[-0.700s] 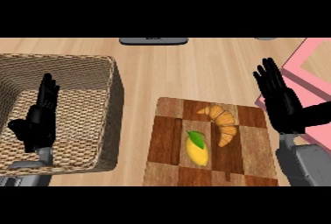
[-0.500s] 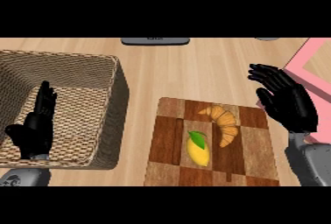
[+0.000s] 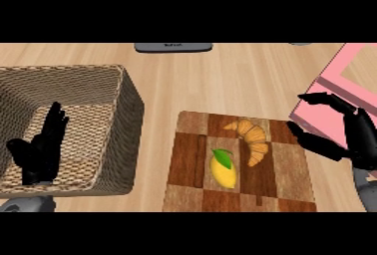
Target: Pick the croissant from the cutting board and place it in the cardboard box
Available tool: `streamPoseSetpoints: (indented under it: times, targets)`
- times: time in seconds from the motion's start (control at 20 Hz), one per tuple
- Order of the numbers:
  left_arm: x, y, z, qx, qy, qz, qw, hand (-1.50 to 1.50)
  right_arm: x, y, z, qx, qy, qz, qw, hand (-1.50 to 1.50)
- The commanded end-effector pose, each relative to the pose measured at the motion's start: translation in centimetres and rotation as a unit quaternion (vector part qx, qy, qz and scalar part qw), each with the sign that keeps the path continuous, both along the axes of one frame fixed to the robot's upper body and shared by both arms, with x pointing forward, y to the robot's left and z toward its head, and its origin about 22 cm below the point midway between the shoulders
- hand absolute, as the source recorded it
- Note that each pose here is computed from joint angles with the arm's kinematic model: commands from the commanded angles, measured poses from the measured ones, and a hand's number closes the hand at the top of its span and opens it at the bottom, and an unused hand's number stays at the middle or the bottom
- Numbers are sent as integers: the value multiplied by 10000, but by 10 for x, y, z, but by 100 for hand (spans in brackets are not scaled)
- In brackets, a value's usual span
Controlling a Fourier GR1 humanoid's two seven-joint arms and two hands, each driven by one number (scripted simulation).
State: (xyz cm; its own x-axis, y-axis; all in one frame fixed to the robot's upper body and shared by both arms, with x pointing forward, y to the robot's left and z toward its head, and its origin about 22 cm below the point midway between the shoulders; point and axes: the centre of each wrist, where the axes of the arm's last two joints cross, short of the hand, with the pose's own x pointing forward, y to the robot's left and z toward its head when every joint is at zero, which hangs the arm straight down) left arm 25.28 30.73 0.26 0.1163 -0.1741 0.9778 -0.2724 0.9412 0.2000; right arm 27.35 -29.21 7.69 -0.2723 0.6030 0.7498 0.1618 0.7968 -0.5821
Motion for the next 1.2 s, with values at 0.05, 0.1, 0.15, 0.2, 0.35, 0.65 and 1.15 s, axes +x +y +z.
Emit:
streamPoseSetpoints:
  times: [0.05, 0.1, 0.15, 0.2, 0.35, 0.65, 1.15]
  targets:
    - [2, -31, -26, -211, 454, -113, 9987, 0, -18, -1, 13, -895, -283, -197, 9954, -150]
    - [-3, -29, -28, -278, 394, -115, 9988, 0, -26, -19, 18, -1093, -4, -133, 9939, -150]
    - [-2, -25, -20, -275, 420, -70, 9987, 0, -32, -3, 33, -1245, 80, -130, 9921, -150]
    - [1, -21, -17, -270, 444, -95, 9986, 0, -33, -9, 34, -1510, 389, -154, 9877, -150]
    - [-6, -32, -31, -199, 417, -95, 9989, 0, -29, -13, 71, -1714, 785, -257, 9817, -150]
    - [3, -27, -22, -243, 435, -192, 9986, 0, -31, 17, 108, -2145, 1631, -200, 9628, -150]
    - [1, -23, -26, -209, 488, -206, 9984, 0, -30, 82, 112, -2709, 2566, -149, 9277, -150]
